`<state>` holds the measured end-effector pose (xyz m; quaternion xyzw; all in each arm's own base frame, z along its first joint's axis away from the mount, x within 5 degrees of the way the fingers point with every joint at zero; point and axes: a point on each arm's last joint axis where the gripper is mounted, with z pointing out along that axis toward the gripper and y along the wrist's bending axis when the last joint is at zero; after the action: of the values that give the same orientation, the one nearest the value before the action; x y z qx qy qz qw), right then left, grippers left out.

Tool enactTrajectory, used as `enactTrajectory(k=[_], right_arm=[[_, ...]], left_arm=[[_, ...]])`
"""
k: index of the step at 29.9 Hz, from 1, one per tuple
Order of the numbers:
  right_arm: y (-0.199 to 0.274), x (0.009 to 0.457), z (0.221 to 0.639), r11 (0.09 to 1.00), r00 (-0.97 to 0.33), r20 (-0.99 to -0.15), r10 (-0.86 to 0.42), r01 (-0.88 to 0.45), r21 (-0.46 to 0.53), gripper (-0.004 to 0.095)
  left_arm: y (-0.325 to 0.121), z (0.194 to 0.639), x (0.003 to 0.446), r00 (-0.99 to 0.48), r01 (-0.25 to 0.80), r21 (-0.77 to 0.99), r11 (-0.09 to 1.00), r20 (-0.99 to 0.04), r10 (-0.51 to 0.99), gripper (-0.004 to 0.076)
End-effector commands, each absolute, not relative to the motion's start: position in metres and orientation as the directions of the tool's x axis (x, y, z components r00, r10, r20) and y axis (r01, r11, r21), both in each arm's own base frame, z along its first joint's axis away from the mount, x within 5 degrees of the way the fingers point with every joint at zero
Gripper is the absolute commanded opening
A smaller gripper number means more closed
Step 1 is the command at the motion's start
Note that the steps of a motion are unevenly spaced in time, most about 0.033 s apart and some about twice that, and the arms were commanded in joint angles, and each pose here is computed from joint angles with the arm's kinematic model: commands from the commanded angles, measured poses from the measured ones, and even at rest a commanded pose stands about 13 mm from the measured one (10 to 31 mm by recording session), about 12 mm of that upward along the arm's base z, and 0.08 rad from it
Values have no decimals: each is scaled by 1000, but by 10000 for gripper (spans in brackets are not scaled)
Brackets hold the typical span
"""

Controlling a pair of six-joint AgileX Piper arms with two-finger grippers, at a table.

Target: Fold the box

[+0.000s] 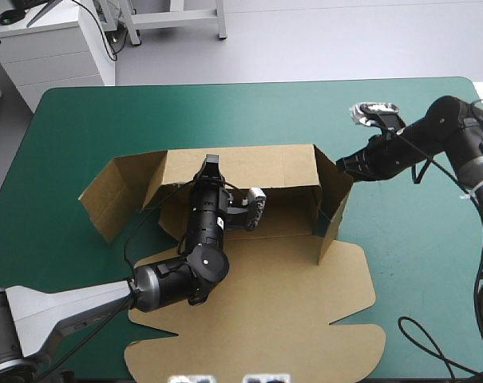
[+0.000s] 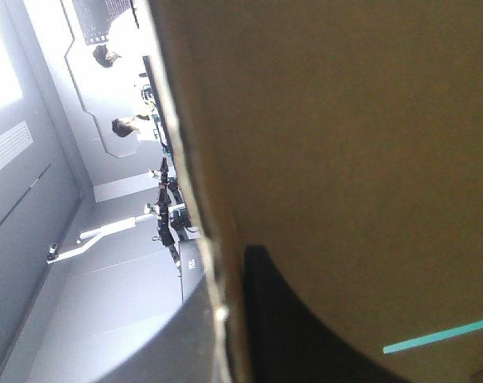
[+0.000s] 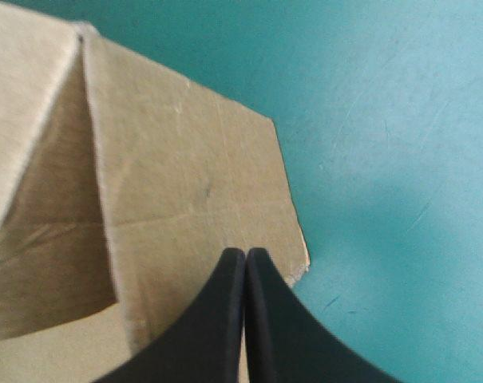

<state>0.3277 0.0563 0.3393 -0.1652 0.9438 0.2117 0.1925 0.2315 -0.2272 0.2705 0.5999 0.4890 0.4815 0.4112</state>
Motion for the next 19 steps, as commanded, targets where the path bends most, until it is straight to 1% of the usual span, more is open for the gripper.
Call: enactTrajectory(k=[1, 6, 7, 10, 12, 14, 17, 19], right_arm=[[57, 313, 348, 845, -827, -526, -198, -416, 336, -14], [61, 298, 335, 825, -803, -574, -159, -428, 370, -14], [61, 294, 335, 822, -781, -605, -153, -441, 361, -14], [60, 283, 327, 824, -746, -652, -136, -450, 344, -14], [59, 275, 321, 826, -726, -672, -150, -465, 318, -14], [60, 268, 314, 818, -715, -679, -168, -485, 308, -14], [62, 260, 306, 798, -716, -675, -179, -507, 325, -14], [62, 258, 303, 786, -699, -684, -208, -536, 308, -13]], left_arm=[[-226, 297, 231, 60, 60, 979, -194, 191, 980, -8], [-226, 297, 231, 60, 60, 979, -194, 191, 980, -8], [-226, 297, 231, 60, 60, 979, -194, 191, 980, -8], [-226, 297, 231, 60, 60, 979, -194, 191, 980, -8], [-226, 297, 231, 60, 60, 980, -190, 186, 981, -8], [-226, 297, 231, 60, 60, 981, -183, 180, 982, -8], [-226, 297, 231, 60, 60, 981, -183, 180, 982, -8], [-226, 297, 231, 60, 60, 981, -183, 180, 982, -8]])
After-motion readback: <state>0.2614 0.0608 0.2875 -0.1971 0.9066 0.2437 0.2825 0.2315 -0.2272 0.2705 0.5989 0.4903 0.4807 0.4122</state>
